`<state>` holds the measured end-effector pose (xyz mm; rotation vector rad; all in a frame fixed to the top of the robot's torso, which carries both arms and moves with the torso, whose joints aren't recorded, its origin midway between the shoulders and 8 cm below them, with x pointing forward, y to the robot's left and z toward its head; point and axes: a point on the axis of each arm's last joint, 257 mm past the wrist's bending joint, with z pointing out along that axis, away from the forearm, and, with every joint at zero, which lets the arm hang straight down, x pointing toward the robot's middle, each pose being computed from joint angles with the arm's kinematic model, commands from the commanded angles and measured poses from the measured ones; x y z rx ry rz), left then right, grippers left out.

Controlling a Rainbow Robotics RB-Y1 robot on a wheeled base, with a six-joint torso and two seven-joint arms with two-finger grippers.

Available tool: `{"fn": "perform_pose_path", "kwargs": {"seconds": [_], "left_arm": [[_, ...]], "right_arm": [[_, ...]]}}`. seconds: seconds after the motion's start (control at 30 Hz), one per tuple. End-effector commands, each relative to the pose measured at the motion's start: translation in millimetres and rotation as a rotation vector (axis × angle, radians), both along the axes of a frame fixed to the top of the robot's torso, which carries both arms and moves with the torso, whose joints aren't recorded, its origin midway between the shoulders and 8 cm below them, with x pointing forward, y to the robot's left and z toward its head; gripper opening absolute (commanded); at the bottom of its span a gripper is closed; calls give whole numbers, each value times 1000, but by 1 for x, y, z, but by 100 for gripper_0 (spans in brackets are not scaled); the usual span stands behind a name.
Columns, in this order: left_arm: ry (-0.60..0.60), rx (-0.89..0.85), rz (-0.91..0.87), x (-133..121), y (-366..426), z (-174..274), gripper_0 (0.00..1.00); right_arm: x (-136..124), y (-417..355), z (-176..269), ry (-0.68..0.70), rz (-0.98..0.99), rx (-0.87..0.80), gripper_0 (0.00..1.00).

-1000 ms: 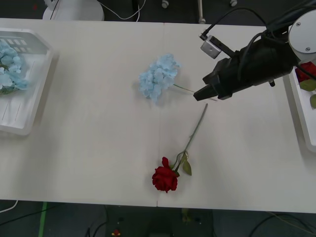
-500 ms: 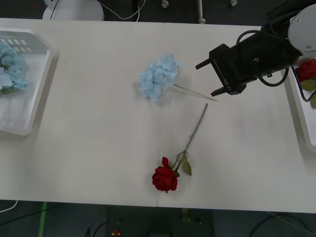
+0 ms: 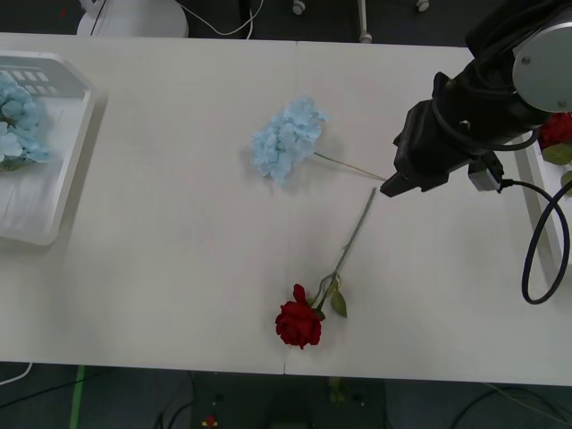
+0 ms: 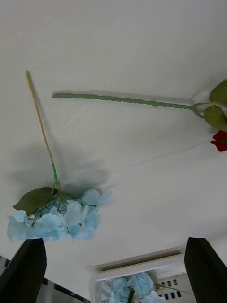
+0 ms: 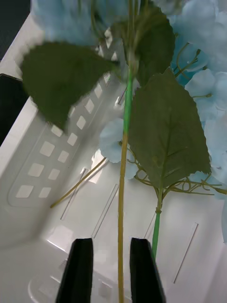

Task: Put the red flowers into the right box and the blue flowers into the left box

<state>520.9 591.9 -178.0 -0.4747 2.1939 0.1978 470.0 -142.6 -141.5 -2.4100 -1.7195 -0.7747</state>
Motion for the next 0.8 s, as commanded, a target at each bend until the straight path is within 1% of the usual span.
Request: {"fn": "perform_pose_path", "kwargs": {"seconds": [0.03, 0.17, 0.27, 0.4, 0.67, 0.8], "left_arm": [[-42, 23, 18, 8, 9, 34, 84], [-57, -2, 23, 7, 10, 38, 100], [-60, -27, 19, 3, 7, 44, 100], [-77, -79, -34, 1, -16, 64, 100], [-109, -196, -167, -8, -70, 101, 100], [-141, -260, -266, -6, -106, 105, 100]], "right_arm": [[-15, -6, 17, 32, -117, -22, 85], [-32, -1, -5, 126, -188, -7, 85], [-37, 5, -21, 162, -200, -1, 85], [-46, 15, -48, 200, -203, -3, 85], [-47, 32, -93, 174, -239, 1, 85], [-49, 37, -112, 165, -263, -8, 86]]}}
